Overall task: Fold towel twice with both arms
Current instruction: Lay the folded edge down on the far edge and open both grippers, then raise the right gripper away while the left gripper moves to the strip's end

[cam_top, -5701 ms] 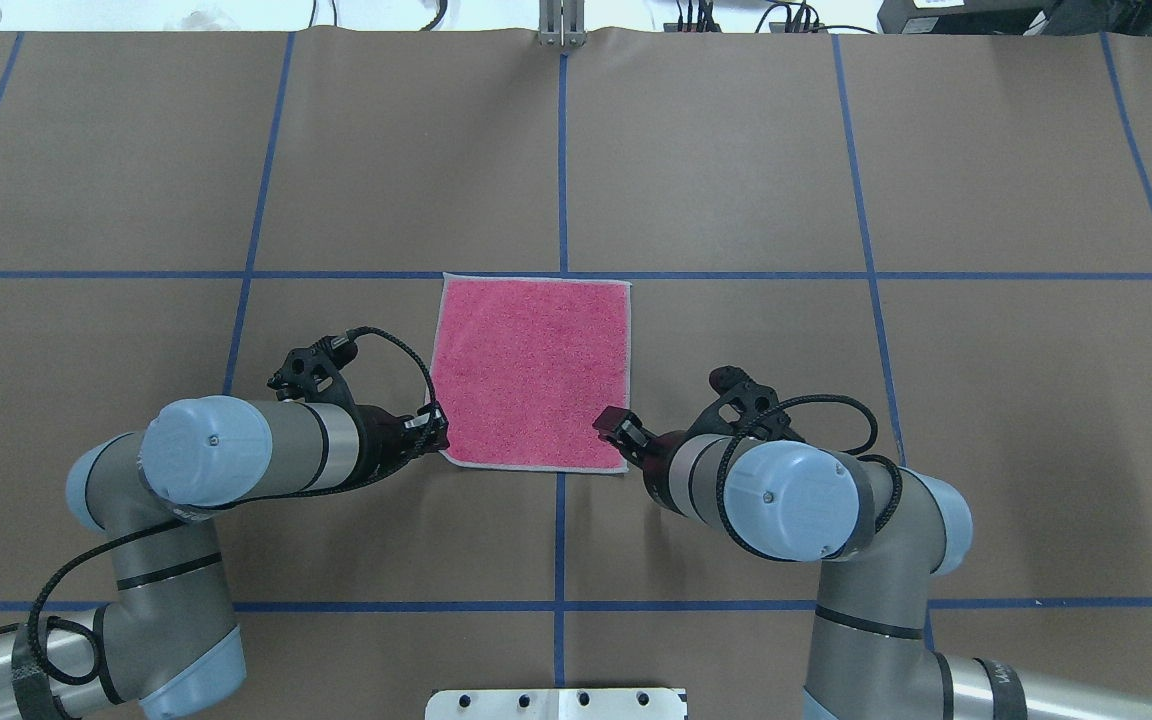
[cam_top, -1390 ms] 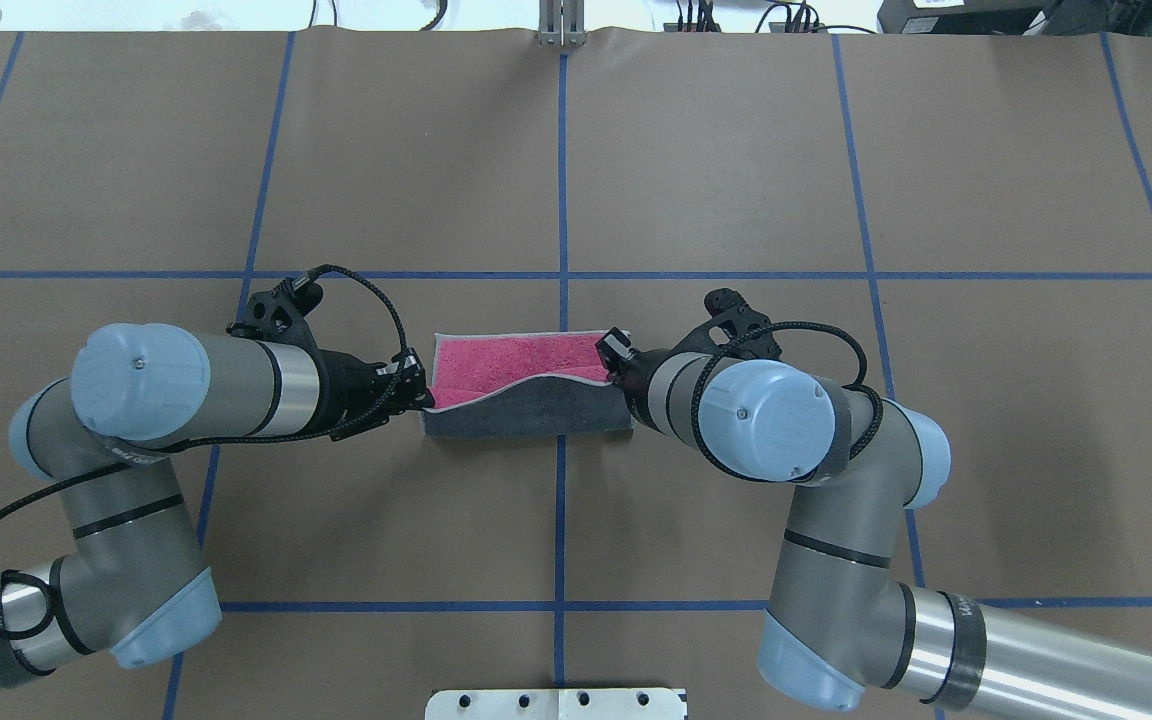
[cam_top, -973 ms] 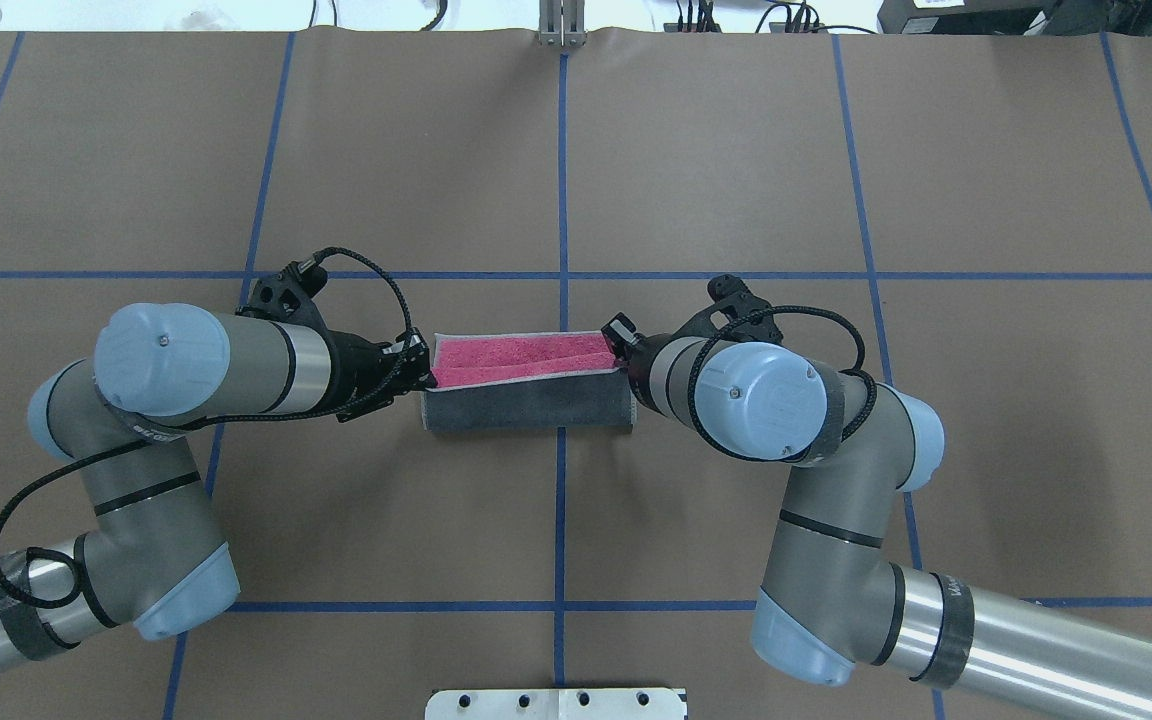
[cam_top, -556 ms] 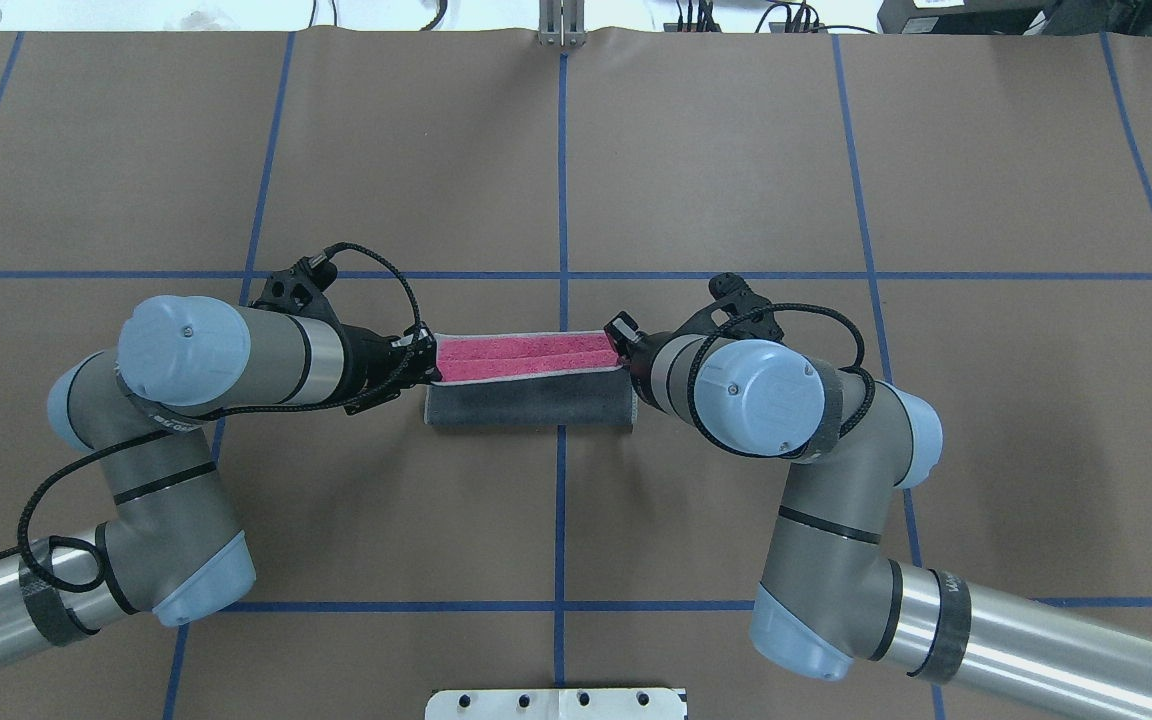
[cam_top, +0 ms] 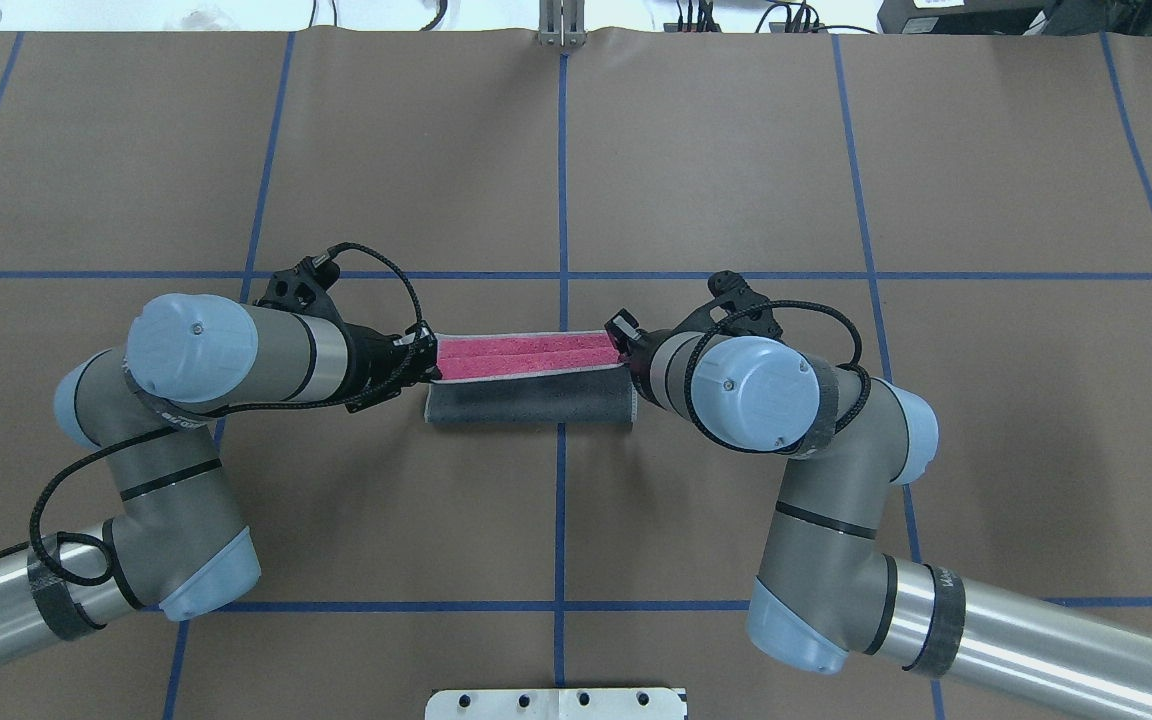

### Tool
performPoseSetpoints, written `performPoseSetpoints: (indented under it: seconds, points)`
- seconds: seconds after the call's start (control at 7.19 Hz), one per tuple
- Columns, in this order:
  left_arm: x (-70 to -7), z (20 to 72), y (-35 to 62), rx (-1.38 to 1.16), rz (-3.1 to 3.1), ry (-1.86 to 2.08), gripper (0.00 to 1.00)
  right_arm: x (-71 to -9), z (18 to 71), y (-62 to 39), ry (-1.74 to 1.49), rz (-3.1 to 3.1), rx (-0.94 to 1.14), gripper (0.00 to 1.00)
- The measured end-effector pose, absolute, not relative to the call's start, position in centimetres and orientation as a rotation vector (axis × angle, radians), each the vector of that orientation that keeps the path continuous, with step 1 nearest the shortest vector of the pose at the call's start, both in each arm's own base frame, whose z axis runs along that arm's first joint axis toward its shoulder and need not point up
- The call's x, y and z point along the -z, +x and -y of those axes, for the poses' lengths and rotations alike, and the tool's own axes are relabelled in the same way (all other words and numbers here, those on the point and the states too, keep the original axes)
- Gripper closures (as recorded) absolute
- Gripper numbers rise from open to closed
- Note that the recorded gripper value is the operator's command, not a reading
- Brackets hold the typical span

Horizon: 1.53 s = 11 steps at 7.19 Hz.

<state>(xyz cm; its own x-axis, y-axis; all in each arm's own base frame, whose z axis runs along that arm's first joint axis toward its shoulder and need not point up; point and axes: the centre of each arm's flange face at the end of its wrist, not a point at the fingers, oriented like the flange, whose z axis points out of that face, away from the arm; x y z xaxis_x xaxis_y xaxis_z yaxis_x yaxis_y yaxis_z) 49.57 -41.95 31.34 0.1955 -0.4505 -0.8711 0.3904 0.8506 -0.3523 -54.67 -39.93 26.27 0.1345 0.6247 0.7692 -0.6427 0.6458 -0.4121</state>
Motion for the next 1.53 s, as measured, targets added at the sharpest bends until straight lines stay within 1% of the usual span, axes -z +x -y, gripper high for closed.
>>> performPoseSetpoints:
  seconds: [0.14, 0.28, 0.42, 0.56, 0.7, 0.83, 0.97, 1.11, 1.53]
  points:
    - [-31.4, 42.1, 49.5, 0.592, -1.240, -0.056, 0.75, -26.2, 40.1, -54.6, 0.021, 1.105, -0.920, 0.72]
    - [-31.4, 42.3, 49.3, 0.596, -1.240, -0.054, 0.63, -26.1, 40.3, -54.5, 0.022, 1.107, -0.924, 0.42]
    - [-31.2, 42.8, 49.1, 0.604, -1.243, -0.049, 0.50, -25.8, 40.8, -54.4, 0.025, 1.111, -0.931, 0.37]
    - [-30.7, 43.5, 48.8, 0.625, -1.253, -0.051, 0.30, -25.3, 41.6, -54.6, 0.028, 1.112, -0.939, 0.31]
    - [-30.1, 44.1, 48.5, 0.657, -1.264, -0.064, 0.27, -25.0, 42.3, -54.8, 0.030, 1.112, -0.946, 0.30]
    - [-29.5, 44.5, 48.2, 0.677, -1.274, -0.069, 0.22, -24.7, 43.0, -54.6, 0.032, 1.114, -0.952, 0.27]
    - [-29.1, 44.9, 48.0, 0.685, -1.281, -0.068, 0.11, -24.6, 43.7, -54.1, 0.033, 1.114, -0.943, 0.01]
    - [-29.0, 45.0, 47.9, 0.683, -1.283, -0.067, 0.01, -24.8, 44.4, -53.4, 0.033, 1.104, -0.905, 0.01]
    - [-30.1, 44.2, 48.1, 0.647, -1.265, -0.112, 0.01, -28.2, 47.6, -49.4, 0.055, 1.022, -0.680, 0.00]
